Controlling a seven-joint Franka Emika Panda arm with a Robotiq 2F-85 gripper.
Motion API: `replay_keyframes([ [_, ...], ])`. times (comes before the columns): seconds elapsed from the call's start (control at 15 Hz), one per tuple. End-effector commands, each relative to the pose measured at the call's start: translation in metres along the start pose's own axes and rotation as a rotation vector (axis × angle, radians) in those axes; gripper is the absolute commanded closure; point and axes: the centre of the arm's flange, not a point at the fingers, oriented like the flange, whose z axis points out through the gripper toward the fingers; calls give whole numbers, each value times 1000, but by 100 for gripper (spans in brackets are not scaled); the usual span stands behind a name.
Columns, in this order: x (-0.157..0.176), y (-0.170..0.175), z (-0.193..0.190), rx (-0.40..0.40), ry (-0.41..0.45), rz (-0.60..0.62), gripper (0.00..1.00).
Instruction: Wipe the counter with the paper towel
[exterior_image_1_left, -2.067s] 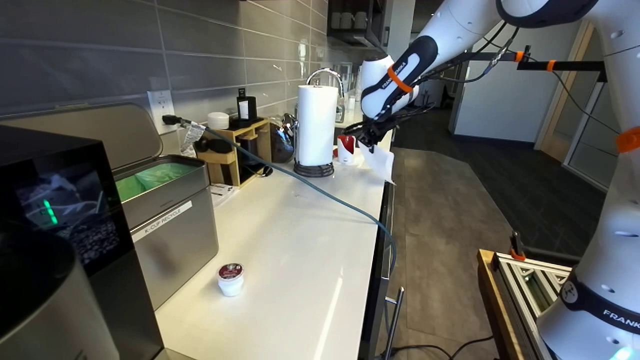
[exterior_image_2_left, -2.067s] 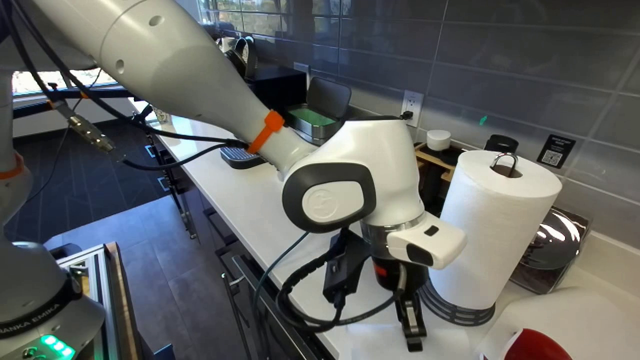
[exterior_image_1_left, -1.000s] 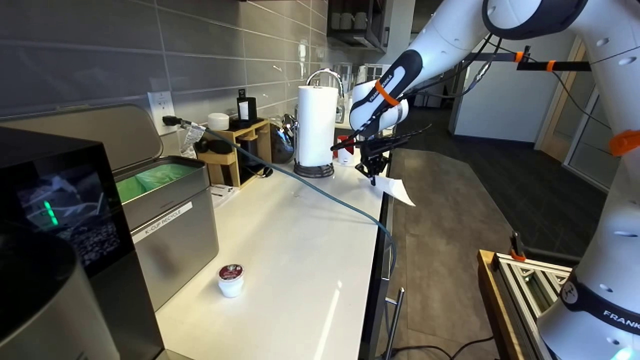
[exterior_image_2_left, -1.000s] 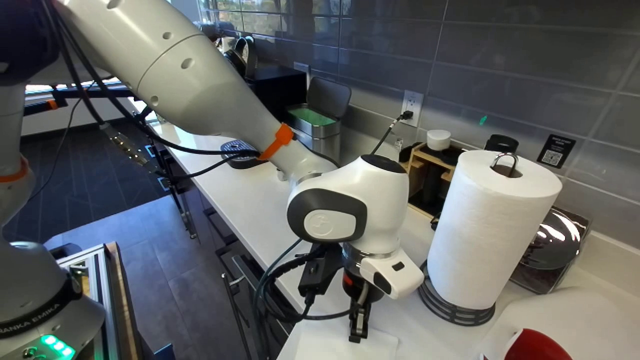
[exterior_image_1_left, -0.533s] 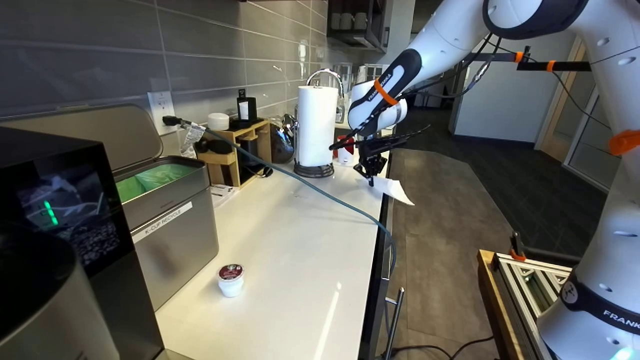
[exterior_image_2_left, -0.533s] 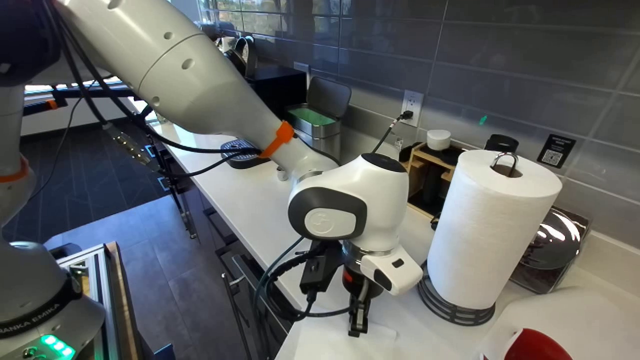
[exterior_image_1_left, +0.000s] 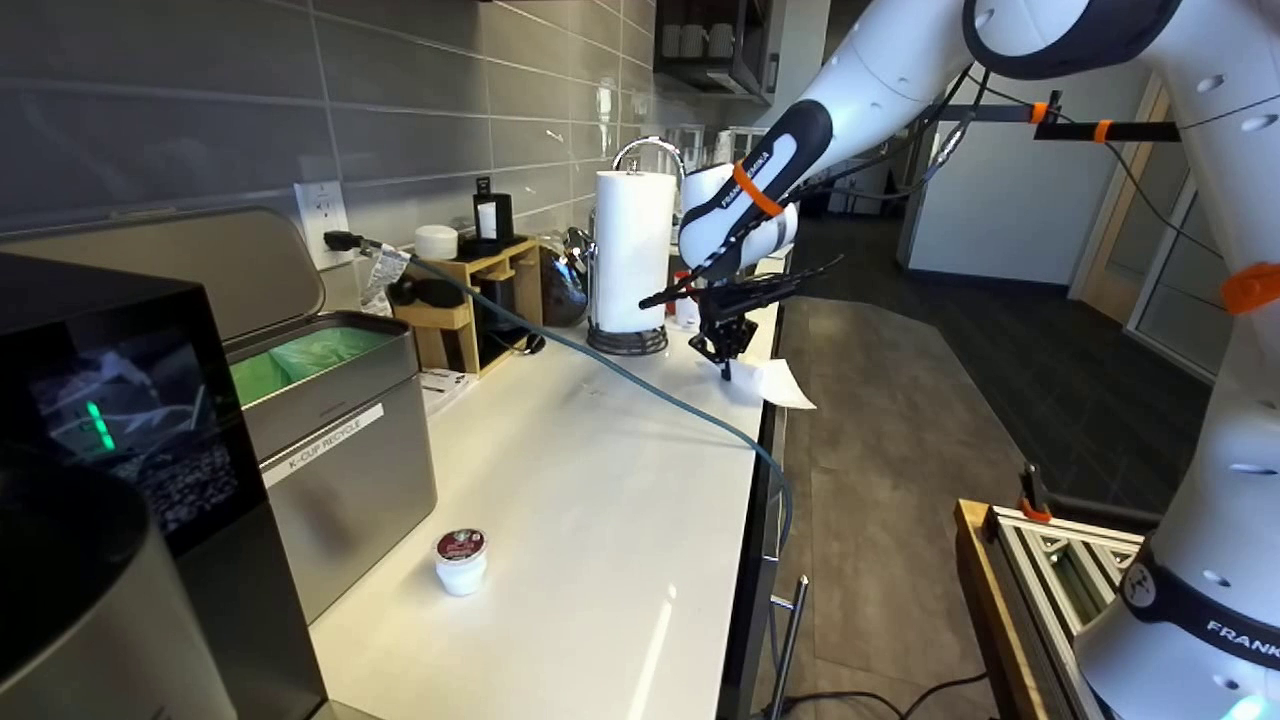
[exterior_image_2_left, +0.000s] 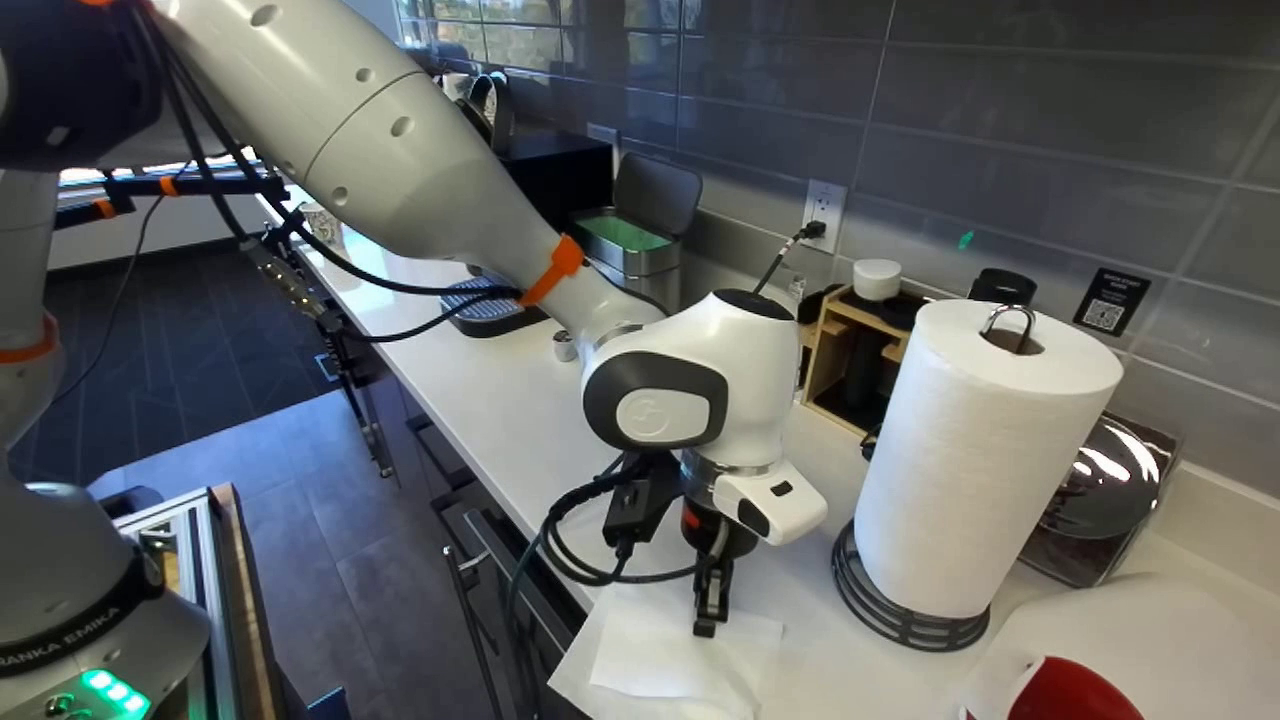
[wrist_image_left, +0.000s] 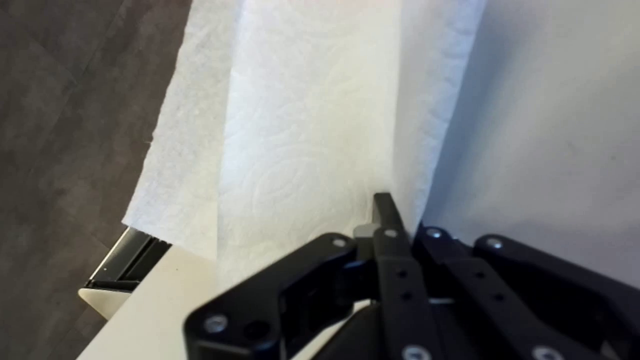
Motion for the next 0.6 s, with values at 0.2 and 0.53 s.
replay_keyframes([
  [0.2, -14, -99, 3, 28, -10, -189, 100],
  [0.53, -5, -161, -6, 77, 37, -302, 100],
])
